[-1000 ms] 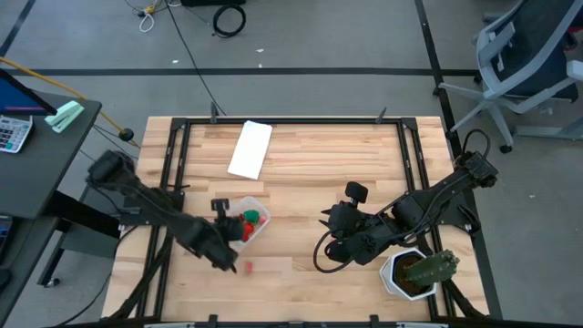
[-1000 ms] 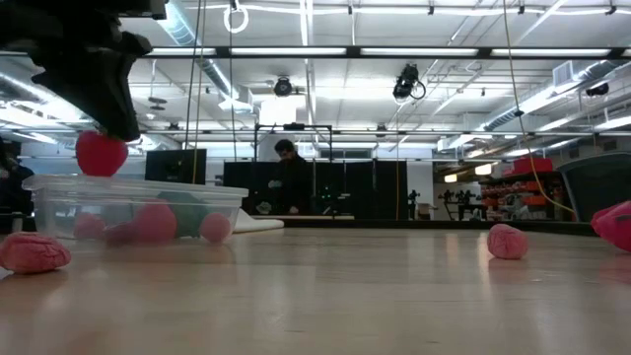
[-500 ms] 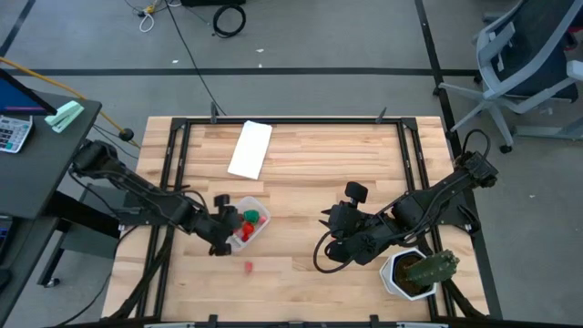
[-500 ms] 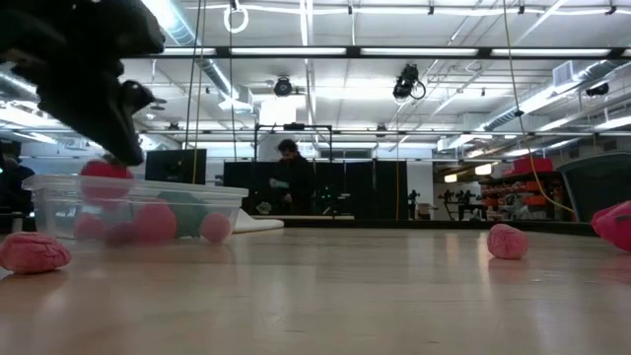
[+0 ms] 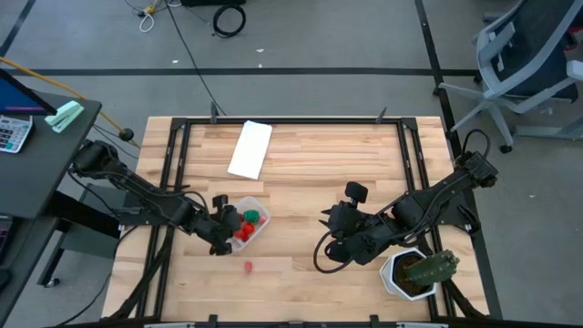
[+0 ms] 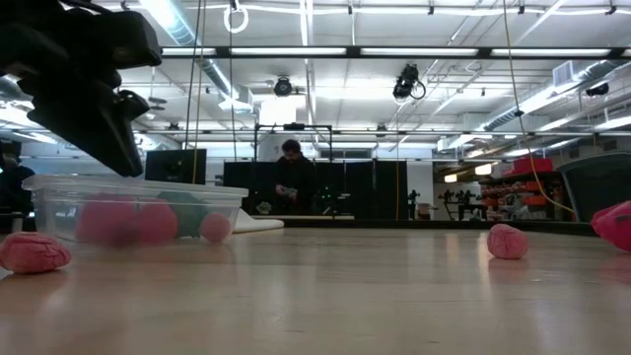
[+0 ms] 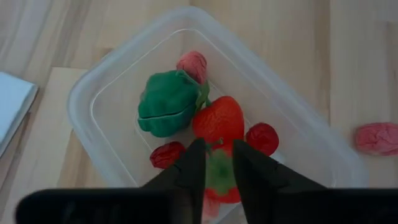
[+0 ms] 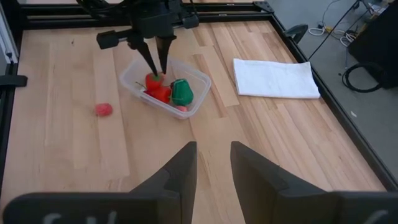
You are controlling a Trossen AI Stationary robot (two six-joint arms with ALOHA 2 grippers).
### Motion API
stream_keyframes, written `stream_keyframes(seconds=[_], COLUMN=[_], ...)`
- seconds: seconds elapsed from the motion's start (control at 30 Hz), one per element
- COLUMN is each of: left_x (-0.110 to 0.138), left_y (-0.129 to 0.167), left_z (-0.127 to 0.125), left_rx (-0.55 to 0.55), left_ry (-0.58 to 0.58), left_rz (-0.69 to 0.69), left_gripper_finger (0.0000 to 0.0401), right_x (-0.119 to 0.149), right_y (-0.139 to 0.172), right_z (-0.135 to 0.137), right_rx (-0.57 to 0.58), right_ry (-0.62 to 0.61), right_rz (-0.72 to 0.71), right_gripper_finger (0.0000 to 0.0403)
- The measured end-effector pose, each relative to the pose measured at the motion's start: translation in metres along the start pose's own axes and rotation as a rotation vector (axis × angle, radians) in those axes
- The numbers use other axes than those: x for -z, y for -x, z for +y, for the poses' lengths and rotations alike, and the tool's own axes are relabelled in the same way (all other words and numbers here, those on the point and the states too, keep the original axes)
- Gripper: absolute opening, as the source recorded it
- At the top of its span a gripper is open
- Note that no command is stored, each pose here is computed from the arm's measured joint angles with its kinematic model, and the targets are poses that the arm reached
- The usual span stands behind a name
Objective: Pick and placing Produce into tupperware
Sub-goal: Put the strawberry into the transparent bin, then put the dragon fruit into the transparent bin
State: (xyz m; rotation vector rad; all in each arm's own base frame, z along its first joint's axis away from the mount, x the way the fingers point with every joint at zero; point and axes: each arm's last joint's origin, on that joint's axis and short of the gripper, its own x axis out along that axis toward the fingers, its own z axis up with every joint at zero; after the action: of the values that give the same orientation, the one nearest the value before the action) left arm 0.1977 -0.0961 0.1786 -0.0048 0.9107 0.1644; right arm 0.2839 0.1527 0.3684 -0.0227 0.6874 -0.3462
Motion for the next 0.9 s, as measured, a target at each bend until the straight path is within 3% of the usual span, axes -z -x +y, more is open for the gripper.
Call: stream_keyframes(seconds=[0.13,0.23,0.43,0.77,0.9], left_x=[0.0,-0.003,-0.023,-0.036,-0.037], left_y=[0.0,0.002,0.012,0.02,0.02], left_z=[0.0,-0.001,-0.006,-0.009,-0.008], left_rx=[-0.004,0.001,0.033,0.05,0.045], left_ry=[0.001,0.006,0.035,0.043,0.01], left_rz=[-0.004,-0.013,-0.07,-0.103,-0.102], left_gripper_finger=[0.0116,0.013,0.0129,0.0097,0.0085], right_x=[-0.002,-0.005,0.003,0.072,0.102], right_y=[-0.003,-0.01,-0.033,-0.072,-0.083], right_z=[-0.003,-0.01,-0.012,-0.01,-0.019], right_rx=[0.01,-0.002,-0.017,0.017,0.105], right_ry=[0.071,0.03,0.132,0.084,0.066], right_rz=[0.0,0.031,0.128,0.385,0.501], right_gripper_finger=[0.0106,0.0106,0.0118,0.0209,0.0245])
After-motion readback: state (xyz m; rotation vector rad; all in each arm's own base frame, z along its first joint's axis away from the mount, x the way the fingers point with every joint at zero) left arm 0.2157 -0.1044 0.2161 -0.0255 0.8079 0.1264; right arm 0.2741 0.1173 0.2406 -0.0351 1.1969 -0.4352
